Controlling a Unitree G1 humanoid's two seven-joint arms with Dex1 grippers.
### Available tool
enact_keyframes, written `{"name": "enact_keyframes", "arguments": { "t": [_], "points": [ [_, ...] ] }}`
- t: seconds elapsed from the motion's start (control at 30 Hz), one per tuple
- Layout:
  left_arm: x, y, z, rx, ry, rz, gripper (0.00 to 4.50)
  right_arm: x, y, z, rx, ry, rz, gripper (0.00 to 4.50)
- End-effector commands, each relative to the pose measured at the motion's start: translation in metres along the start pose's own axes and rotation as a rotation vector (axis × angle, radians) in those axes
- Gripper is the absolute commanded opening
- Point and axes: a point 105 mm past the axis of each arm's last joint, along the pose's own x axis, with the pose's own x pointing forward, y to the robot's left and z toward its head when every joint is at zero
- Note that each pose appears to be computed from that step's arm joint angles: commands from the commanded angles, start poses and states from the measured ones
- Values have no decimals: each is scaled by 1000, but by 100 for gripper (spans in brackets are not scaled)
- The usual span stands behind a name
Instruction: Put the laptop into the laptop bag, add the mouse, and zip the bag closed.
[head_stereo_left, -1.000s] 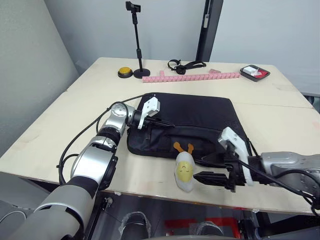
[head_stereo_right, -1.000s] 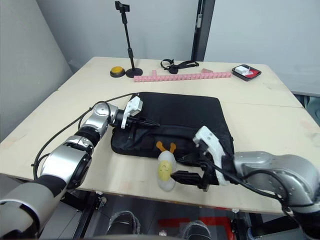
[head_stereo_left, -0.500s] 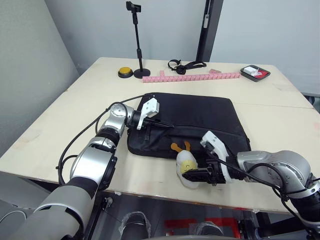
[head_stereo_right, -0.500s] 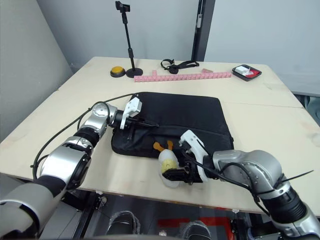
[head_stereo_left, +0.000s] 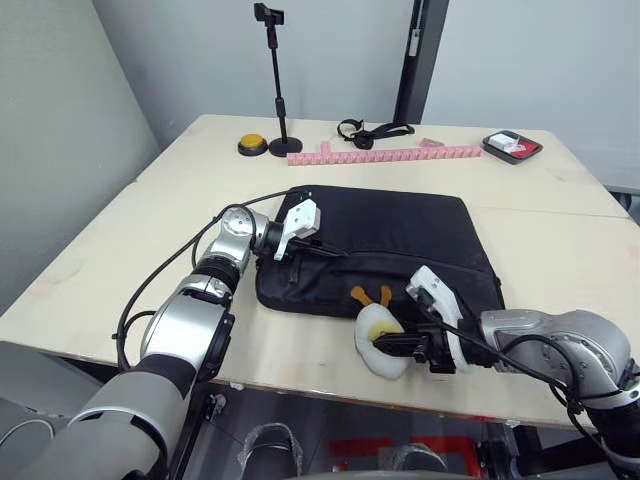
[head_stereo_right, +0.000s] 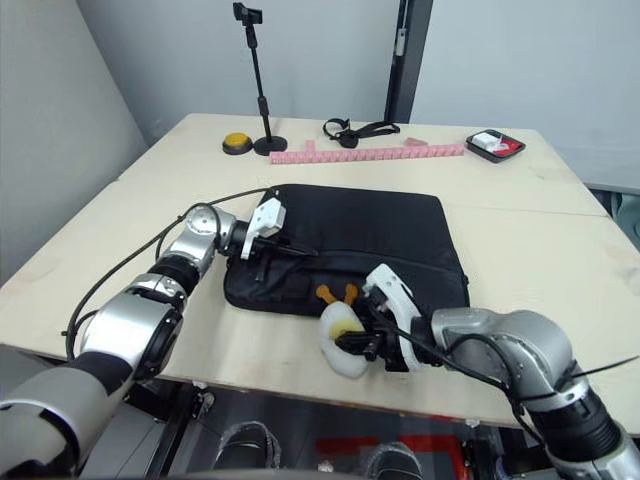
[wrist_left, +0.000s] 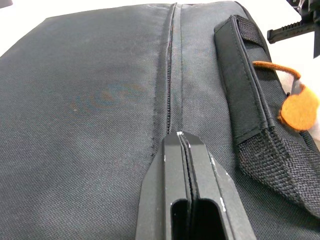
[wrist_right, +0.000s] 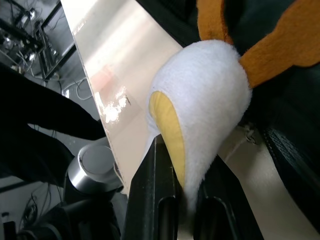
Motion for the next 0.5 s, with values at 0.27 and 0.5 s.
{"name": "enact_keyframes", "arguments": {
  "t": [0.27, 0.5],
  "points": [
    [6, -16, -32, 25, 175, -59, 0, -67, 1, 2, -53, -51, -148, 4],
    [8, -15, -31, 29, 177, -64, 0, -117, -22, -13, -7, -7, -337, 4]
  ]
}}
